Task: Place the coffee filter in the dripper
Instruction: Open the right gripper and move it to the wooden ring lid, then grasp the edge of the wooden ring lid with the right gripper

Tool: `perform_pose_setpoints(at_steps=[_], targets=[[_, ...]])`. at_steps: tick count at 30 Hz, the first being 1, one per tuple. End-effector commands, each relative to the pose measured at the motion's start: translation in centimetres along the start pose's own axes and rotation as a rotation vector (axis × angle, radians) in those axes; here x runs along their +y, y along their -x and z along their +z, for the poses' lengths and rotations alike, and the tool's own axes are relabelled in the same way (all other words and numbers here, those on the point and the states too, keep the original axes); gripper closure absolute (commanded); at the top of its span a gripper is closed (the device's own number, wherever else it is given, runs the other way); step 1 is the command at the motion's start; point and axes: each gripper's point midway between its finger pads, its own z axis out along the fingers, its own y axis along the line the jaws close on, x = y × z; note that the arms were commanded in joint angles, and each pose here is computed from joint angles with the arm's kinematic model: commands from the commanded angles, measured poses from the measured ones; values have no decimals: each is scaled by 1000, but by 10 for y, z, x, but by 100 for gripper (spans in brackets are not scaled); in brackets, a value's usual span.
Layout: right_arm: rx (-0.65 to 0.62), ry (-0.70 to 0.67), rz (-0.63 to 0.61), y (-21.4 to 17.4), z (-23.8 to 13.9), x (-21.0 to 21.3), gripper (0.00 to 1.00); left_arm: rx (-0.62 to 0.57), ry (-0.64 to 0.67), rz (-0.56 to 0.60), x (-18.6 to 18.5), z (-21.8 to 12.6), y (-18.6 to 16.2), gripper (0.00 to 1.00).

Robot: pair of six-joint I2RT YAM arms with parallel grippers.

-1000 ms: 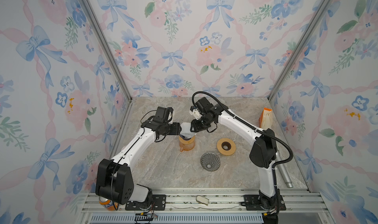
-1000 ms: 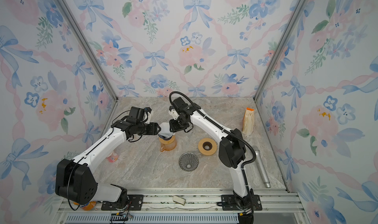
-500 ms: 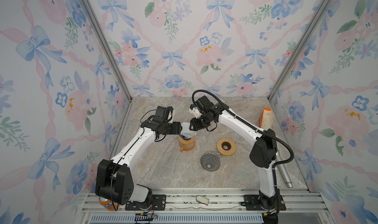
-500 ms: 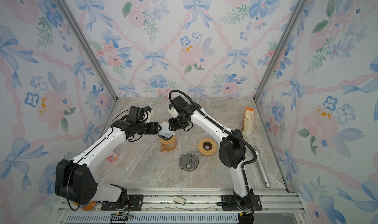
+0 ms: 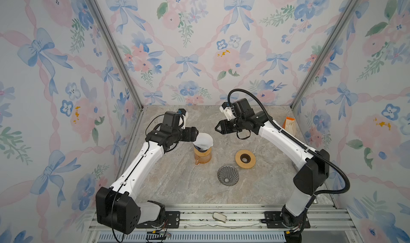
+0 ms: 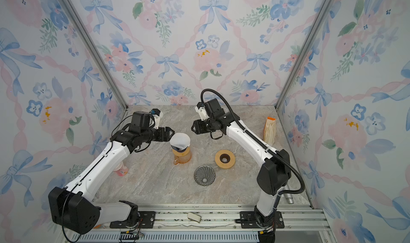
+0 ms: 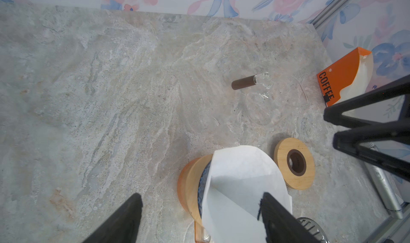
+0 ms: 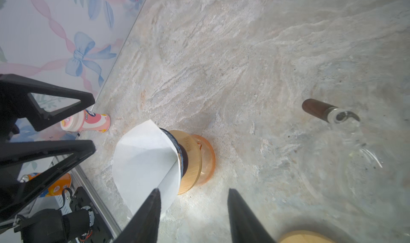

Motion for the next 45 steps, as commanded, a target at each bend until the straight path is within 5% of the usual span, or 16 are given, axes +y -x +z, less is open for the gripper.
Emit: perform_pose_setpoints(at_steps=[1, 8, 19, 30, 45], targets=[[-117, 16, 35, 17, -18, -7, 47, -93, -30, 67, -12, -21, 16, 12], [-172, -31, 140, 2, -56, -46, 46, -211, -150, 127, -38, -52, 12, 5], [-132, -138, 469, -73, -85, -133, 43, -157, -223, 112, -42, -54, -34, 2], [-51, -111, 710, -153, -71, -169, 41, -89, -265, 85, -46, -44, -62, 2], [41, -33, 909, -223, -23, -185, 41, -80, -271, 127, -65, -36, -42, 2]])
